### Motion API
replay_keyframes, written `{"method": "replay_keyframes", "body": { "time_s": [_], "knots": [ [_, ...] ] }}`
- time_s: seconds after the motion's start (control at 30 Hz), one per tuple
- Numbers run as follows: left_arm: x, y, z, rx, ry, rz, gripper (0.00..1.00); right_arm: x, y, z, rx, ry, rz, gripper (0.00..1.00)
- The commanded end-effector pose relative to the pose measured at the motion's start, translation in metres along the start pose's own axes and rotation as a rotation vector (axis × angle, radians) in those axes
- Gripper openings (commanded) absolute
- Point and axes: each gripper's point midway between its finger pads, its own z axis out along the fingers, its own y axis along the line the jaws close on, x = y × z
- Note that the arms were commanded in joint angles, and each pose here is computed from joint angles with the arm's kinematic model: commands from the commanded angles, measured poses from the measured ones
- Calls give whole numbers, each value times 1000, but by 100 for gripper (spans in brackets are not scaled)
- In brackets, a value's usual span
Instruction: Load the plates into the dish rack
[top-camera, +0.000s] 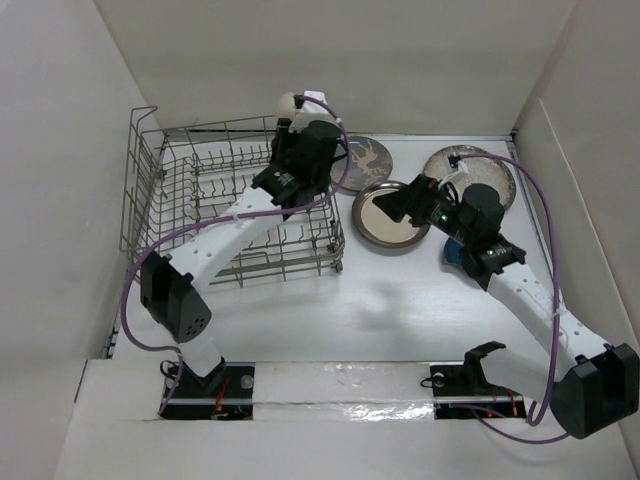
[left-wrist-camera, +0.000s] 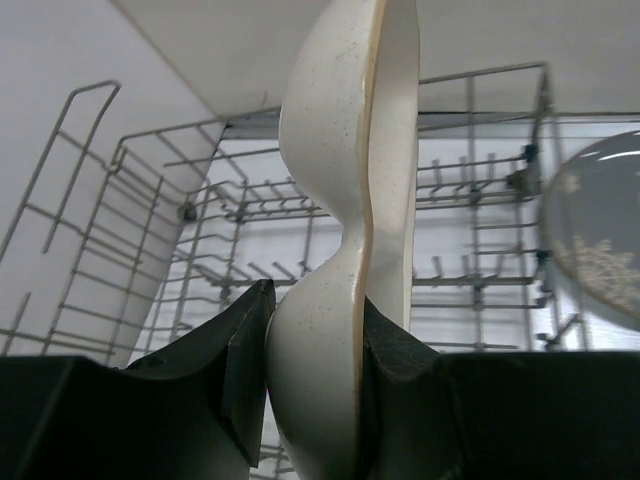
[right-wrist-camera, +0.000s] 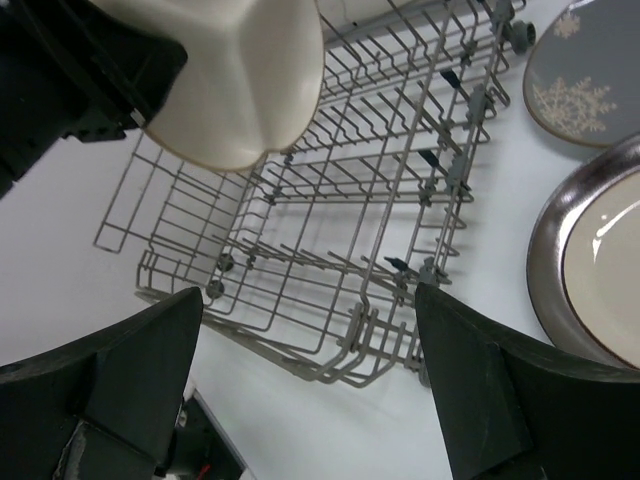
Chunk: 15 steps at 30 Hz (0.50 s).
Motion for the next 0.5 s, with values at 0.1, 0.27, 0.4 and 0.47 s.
{"method": "replay_keyframes", "body": {
  "time_s": [0.1, 0.27, 0.4, 0.47],
  "knots": [
    [-84, 23, -31, -80, -180, -272, 0, 5, -2, -13, 1, 0, -59, 92],
    [-57, 7, -46, -5, -137, -287, 0, 9, -9, -23, 31, -9, -69, 91],
    [-41, -4, -58, 42, -95, -296, 0, 11, -13, -29, 40, -15, -74, 91],
    [-34, -12, -65, 76, -83, -309, 0, 11, -17, -29, 47, -13, -72, 91]
  ]
}}
